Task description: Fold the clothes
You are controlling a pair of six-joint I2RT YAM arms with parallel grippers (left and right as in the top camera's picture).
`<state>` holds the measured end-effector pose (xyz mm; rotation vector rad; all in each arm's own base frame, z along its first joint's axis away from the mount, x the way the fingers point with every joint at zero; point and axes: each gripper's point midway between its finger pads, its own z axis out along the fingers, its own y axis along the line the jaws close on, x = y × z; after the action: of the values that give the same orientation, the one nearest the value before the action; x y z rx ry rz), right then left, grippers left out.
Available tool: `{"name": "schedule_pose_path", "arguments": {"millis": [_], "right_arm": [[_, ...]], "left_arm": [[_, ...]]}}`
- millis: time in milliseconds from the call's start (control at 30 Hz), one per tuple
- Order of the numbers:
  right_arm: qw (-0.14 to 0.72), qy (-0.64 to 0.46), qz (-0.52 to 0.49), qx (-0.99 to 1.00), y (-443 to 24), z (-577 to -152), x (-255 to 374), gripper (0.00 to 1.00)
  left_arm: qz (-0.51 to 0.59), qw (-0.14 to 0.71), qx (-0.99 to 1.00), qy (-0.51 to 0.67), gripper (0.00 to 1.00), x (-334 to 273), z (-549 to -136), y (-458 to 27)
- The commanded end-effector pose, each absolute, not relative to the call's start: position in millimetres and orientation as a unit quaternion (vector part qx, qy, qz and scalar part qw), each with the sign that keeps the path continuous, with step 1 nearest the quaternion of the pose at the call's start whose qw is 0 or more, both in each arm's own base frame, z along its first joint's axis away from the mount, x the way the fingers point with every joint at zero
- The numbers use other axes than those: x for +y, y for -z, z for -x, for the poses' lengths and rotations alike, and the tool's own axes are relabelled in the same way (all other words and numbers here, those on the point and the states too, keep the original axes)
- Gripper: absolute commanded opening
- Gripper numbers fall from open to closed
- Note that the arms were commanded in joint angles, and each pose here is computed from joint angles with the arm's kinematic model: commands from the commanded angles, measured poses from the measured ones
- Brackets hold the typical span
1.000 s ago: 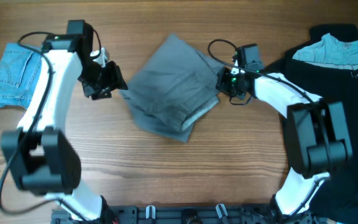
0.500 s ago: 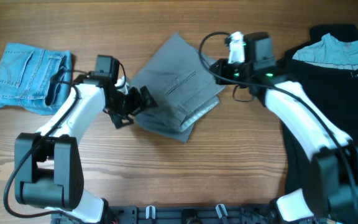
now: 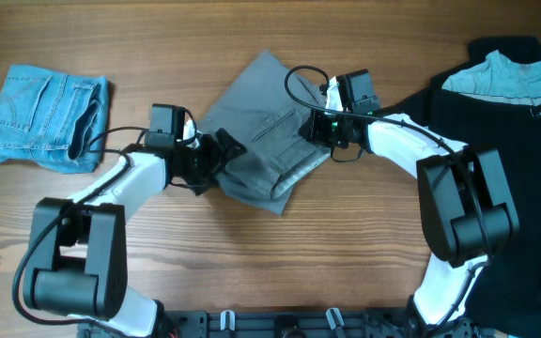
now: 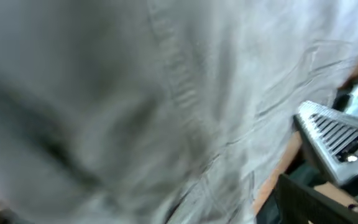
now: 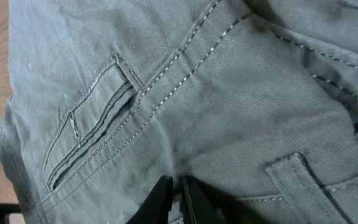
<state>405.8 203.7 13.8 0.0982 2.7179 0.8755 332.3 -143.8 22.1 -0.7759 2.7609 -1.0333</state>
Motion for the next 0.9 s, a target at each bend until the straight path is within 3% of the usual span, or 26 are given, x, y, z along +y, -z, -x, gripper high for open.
{"name": "schedule_pose_path", "arguments": {"millis": [0, 167, 267, 367, 400, 467, 567, 767, 867], "right_arm": [[0.128, -0.310, -0.038, 0.941, -8.6, -401.8, 206.6, 0.11], [0.123, -0.308, -0.039, 0.943, -7.5, -399.9, 206.0, 0.11], [0.124, -0.308, -0.038, 0.943, -7.5, -400.0, 206.0, 0.11], [0.121, -0.307, -0.039, 0.943, -6.9, -398.9, 205.7, 0.11], [0.116, -0.306, -0.040, 0.944, -5.9, -396.8, 205.2, 0.08], [0.103, -0.306, -0.043, 0.946, -4.8, -391.1, 204.9, 0.05], [0.095, -0.305, -0.041, 0.947, -15.0, -383.5, 203.5, 0.04], [0.189, -0.317, 0.016, 0.929, -115.6, -378.0, 199.3, 0.06], [0.239, -0.330, 0.034, 0.913, -167.9, -368.5, 196.3, 0.06]], "left_arm": [[0.256, 0.019, 0.918, 0.301, 1.00, -152.2, -313.9, 26.4], [0.277, 0.042, 0.899, 0.336, 1.00, -182.9, -336.4, 40.6], [0.281, 0.068, 0.898, 0.332, 0.91, -183.1, -347.6, 49.0], [0.291, 0.091, 0.904, 0.301, 0.68, -173.8, -352.4, 57.1], [0.283, 0.101, 0.904, 0.305, 0.43, -176.1, -355.8, 54.8], [0.268, 0.106, 0.907, 0.307, 0.18, -177.7, -356.2, 53.8], [0.237, 0.096, 0.910, 0.325, 0.05, -184.7, -351.7, 50.3], [0.187, 0.085, 0.924, 0.322, 0.04, -162.7, -341.9, 14.2], [0.156, 0.114, 0.923, 0.333, 0.04, -131.8, -355.7, -59.2]]}}
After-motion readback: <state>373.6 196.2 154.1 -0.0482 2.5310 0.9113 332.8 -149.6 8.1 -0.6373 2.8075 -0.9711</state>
